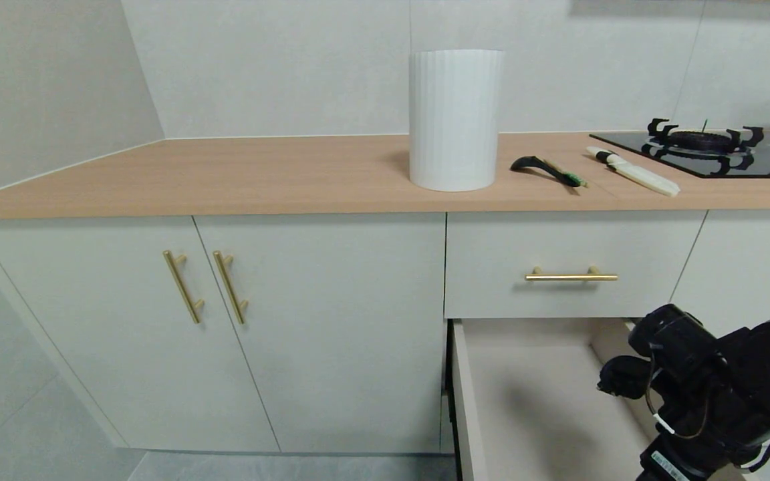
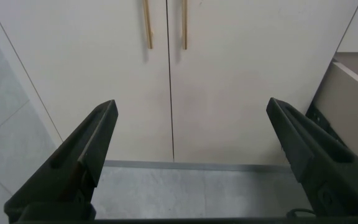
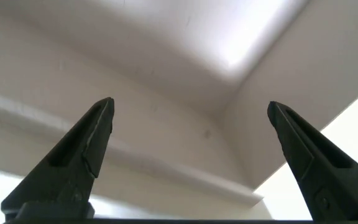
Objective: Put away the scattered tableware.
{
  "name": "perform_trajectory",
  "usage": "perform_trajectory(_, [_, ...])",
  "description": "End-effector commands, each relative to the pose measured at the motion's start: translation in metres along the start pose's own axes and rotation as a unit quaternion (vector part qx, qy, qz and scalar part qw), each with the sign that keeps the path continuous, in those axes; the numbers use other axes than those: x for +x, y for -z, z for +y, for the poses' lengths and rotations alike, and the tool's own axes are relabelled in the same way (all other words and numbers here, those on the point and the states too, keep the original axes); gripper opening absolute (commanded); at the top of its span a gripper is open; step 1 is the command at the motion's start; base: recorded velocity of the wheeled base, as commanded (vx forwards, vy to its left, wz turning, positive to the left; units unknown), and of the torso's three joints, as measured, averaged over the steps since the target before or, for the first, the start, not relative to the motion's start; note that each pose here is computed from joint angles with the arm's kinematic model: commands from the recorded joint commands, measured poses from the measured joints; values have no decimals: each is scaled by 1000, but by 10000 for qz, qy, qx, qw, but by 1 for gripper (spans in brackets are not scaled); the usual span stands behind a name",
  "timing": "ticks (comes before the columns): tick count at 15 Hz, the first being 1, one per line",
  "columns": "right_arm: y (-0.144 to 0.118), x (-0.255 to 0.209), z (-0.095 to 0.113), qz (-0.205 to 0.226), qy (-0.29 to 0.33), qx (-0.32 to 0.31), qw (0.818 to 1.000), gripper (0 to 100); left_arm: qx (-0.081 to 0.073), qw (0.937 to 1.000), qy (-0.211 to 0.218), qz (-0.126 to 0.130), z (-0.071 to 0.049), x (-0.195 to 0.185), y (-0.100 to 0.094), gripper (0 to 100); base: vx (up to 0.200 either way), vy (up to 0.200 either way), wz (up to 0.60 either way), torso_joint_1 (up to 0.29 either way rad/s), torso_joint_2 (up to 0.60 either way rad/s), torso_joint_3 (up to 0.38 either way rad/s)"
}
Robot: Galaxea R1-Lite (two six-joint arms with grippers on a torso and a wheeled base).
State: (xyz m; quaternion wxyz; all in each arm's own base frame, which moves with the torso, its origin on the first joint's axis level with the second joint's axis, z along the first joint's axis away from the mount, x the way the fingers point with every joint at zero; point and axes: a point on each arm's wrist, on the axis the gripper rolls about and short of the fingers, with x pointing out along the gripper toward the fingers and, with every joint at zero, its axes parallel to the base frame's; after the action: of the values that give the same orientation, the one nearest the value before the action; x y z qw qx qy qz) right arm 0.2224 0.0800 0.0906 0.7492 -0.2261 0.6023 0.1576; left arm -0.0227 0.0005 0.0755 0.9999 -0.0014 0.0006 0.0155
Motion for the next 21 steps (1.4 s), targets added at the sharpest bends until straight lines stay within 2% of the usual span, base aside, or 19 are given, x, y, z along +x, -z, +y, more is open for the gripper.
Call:
perform_trajectory(1, [-4, -4, -2, -132, 29, 92, 9999, 100, -1, 10000, -6, 1, 0, 0, 0, 100, 0, 0, 0, 0, 0, 0])
perform_trajectory(2, [-13, -7, -5, -379, 74, 350, 9986, 100, -1, 10000, -6, 1, 0, 0, 0, 100, 0, 0, 0, 0, 0, 0])
perform_trajectory(4, [-33, -15, -11, -1183, 124, 1371, 9834, 100, -1, 10000, -6, 1, 0, 0, 0, 100, 0, 0, 0, 0, 0, 0])
perform_trajectory(6, [-37, -24, -24, -1694, 206, 1805, 9687, 100, -1, 10000, -6, 1, 0, 0, 0, 100, 0, 0, 0, 0, 0, 0])
perform_trajectory(11, [-33, -45, -33, -2274, 282, 1969, 9533, 100, -1, 10000, -13, 1, 0, 0, 0, 100, 0, 0, 0, 0, 0, 0])
perform_trajectory(16, [-31, -50, -33, -2394, 334, 1978, 9500, 100, -1, 10000, -6, 1, 0, 0, 0, 100, 0, 0, 0, 0, 0, 0])
perform_trajectory(21, [-31, -49, -33, -2364, 333, 1969, 9509, 100, -1, 10000, -6, 1, 0, 0, 0, 100, 0, 0, 0, 81, -267, -253])
